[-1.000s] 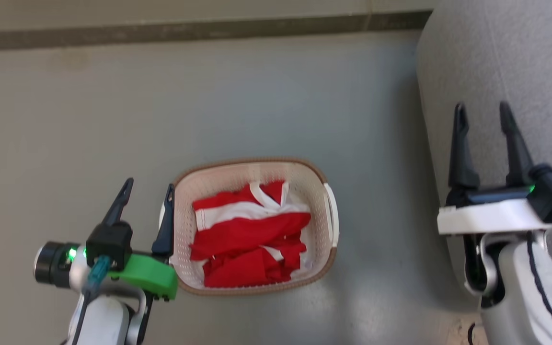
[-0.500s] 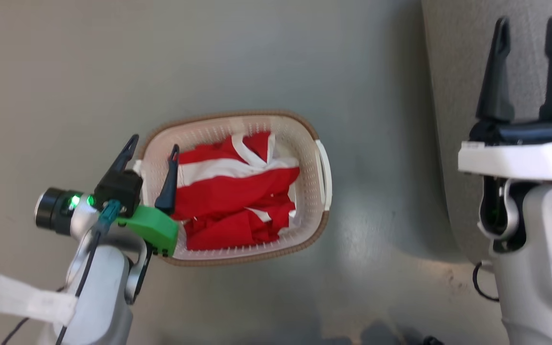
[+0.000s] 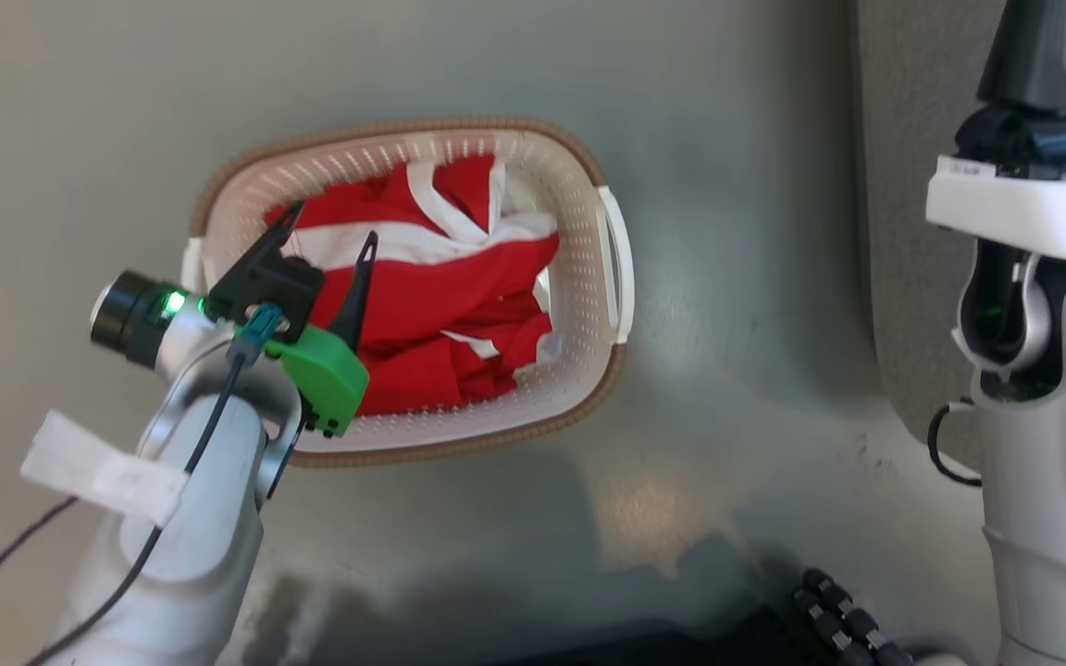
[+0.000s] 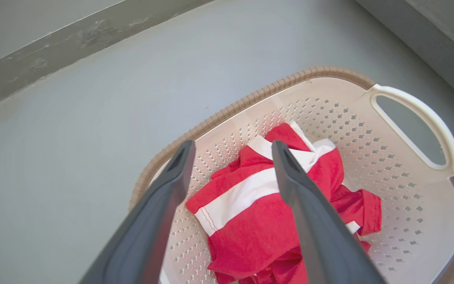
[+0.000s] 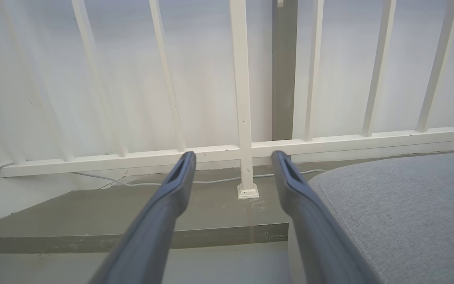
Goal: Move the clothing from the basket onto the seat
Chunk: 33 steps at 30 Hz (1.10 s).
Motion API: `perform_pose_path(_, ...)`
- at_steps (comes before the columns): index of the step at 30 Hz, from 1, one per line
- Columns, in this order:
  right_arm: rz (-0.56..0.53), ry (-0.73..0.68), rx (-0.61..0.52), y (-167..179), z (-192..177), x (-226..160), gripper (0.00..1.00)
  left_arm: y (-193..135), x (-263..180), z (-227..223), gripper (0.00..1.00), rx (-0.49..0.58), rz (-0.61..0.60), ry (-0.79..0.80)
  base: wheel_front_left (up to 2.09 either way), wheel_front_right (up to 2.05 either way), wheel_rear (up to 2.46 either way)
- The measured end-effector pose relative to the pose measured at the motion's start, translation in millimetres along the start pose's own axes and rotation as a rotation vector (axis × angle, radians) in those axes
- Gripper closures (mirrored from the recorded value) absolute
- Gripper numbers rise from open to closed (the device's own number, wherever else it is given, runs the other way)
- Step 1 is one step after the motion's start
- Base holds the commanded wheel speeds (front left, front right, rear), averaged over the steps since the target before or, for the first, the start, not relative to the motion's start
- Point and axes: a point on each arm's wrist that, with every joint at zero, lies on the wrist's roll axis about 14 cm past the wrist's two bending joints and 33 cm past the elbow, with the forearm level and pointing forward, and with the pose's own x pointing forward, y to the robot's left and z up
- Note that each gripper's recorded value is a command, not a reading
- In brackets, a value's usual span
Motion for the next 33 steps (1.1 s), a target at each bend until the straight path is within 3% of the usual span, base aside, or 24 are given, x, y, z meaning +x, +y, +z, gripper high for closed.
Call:
perform_pose_path(12, -0.007, 0.066, -0.024, -6.1, -50.0, 10.7, 0.0, -27.0, 31.4, -64.4, 0.0, 0.054, -0.152, 0.159, 0.0, 0.0, 0.0)
perform_pose_path(33, -0.005, 0.113, -0.044, -14.2, -74.0, 10.6, 0.0, -61.9, 58.6, -107.8, 0.0, 0.187, -0.342, 0.267, 0.0, 0.0, 0.0)
